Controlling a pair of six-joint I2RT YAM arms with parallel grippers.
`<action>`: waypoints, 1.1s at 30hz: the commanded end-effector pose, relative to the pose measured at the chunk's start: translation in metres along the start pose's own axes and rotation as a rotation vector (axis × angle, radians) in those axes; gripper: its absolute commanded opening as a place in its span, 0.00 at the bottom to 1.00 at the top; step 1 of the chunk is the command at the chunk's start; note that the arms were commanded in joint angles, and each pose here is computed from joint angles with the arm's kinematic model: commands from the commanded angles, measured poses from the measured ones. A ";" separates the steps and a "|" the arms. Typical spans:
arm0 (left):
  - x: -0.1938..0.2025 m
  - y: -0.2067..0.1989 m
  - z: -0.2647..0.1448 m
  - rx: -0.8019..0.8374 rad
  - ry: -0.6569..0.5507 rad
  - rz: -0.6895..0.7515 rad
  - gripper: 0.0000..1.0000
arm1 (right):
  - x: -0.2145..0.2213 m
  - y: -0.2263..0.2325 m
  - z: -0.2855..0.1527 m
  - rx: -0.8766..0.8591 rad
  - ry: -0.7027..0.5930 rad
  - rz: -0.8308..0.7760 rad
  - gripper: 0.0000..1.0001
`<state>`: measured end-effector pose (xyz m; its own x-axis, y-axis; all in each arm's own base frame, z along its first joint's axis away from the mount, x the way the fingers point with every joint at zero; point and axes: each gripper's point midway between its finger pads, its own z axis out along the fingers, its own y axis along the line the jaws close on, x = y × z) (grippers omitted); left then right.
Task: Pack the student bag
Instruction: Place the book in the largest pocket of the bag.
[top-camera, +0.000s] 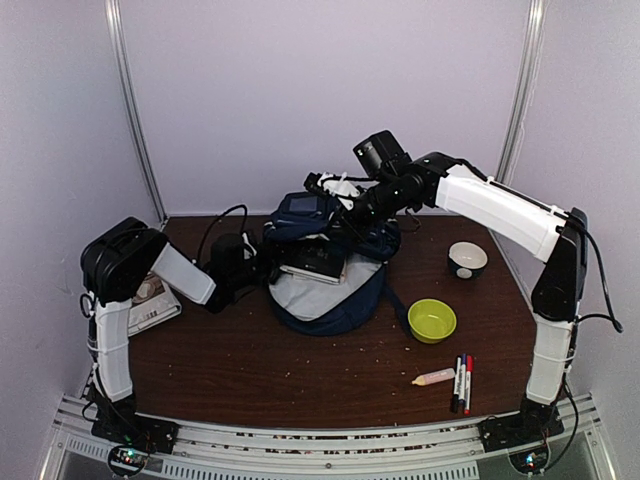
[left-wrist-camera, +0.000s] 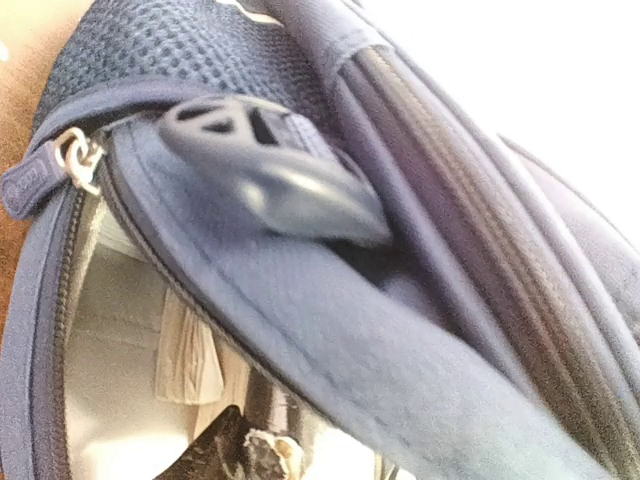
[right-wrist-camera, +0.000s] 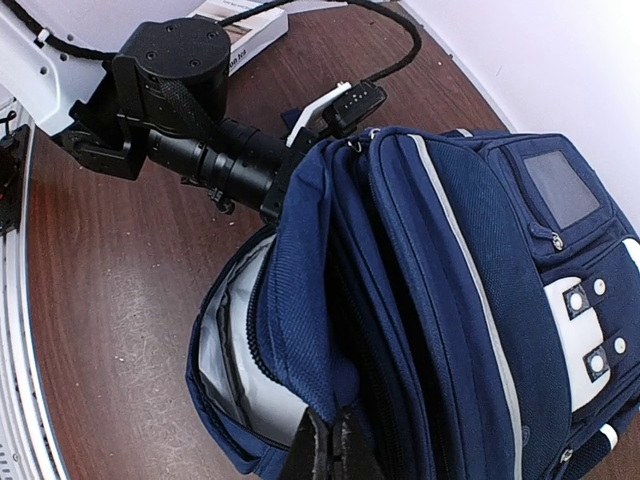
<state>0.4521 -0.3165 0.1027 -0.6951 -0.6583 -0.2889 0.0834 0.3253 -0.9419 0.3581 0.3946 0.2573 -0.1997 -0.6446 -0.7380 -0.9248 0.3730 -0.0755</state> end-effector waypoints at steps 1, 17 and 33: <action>-0.016 -0.063 -0.012 0.102 -0.043 0.087 0.60 | -0.029 0.009 -0.023 -0.012 -0.100 -0.015 0.00; 0.012 -0.042 -0.056 -0.390 0.114 0.440 0.68 | -0.026 0.008 -0.025 0.001 -0.092 -0.026 0.00; -0.045 -0.011 -0.242 -0.807 0.027 0.536 0.77 | 0.047 0.050 0.030 -0.122 0.026 -0.047 0.00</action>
<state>0.3190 -0.1962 0.1890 -0.7042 -0.2732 -0.6554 0.0466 0.9032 -0.4266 0.3327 0.3902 0.2030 -0.2119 -0.6874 -0.6947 -0.9436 0.3290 -0.0377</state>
